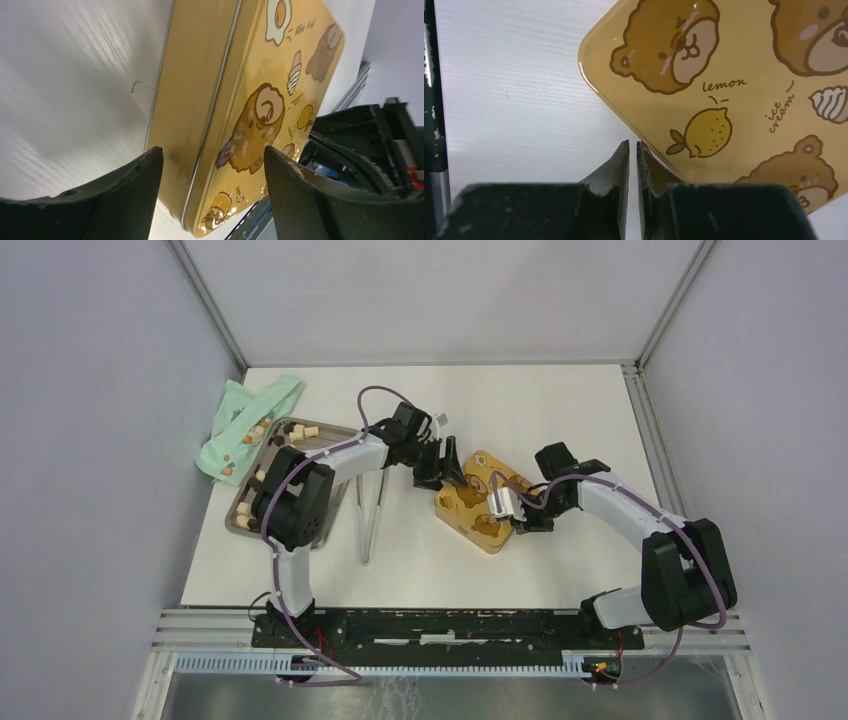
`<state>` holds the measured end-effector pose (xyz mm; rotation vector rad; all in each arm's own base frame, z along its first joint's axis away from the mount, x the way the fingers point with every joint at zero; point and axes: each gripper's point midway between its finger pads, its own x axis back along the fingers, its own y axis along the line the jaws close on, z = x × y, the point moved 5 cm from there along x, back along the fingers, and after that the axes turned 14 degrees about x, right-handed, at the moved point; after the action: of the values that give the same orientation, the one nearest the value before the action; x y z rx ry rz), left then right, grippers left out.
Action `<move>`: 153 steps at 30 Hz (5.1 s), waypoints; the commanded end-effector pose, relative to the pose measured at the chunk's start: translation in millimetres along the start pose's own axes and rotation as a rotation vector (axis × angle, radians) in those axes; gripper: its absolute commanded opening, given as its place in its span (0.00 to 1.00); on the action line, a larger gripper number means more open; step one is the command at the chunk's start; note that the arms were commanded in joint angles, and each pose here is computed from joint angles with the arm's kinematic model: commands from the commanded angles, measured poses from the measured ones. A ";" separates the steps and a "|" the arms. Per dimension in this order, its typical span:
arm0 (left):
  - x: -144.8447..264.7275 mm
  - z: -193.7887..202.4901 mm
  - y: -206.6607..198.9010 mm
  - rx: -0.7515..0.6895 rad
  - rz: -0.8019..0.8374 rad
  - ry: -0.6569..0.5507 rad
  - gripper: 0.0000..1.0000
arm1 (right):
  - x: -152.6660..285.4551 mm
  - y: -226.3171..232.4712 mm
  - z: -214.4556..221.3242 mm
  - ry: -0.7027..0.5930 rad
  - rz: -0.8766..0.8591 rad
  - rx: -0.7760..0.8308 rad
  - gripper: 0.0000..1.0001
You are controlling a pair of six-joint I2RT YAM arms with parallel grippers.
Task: Pack the chocolate
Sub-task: Close the box lid on the packing box, then reset both arms
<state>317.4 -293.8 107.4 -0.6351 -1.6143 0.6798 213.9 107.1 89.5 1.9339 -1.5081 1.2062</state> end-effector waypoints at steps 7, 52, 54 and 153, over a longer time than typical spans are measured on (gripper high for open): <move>-6.5 16.2 -1.7 -0.072 0.014 0.084 0.56 | 8.6 -38.9 -7.5 0.003 0.120 -0.017 0.14; -34.6 68.8 10.5 0.088 -0.009 0.103 0.28 | -10.2 -139.9 -9.7 0.042 0.245 -0.554 0.09; -32.1 65.8 1.0 0.078 0.033 0.092 0.28 | 17.0 -151.6 -23.3 -0.039 0.260 -0.503 0.12; 402.7 48.3 -179.3 -0.388 0.022 -1.244 1.00 | 394.2 -89.8 -113.7 -0.228 1.680 -0.663 0.98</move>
<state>210.6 -134.9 500.5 -0.5406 -2.8935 0.8864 272.3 -0.8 484.5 0.1059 -3.1388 0.6340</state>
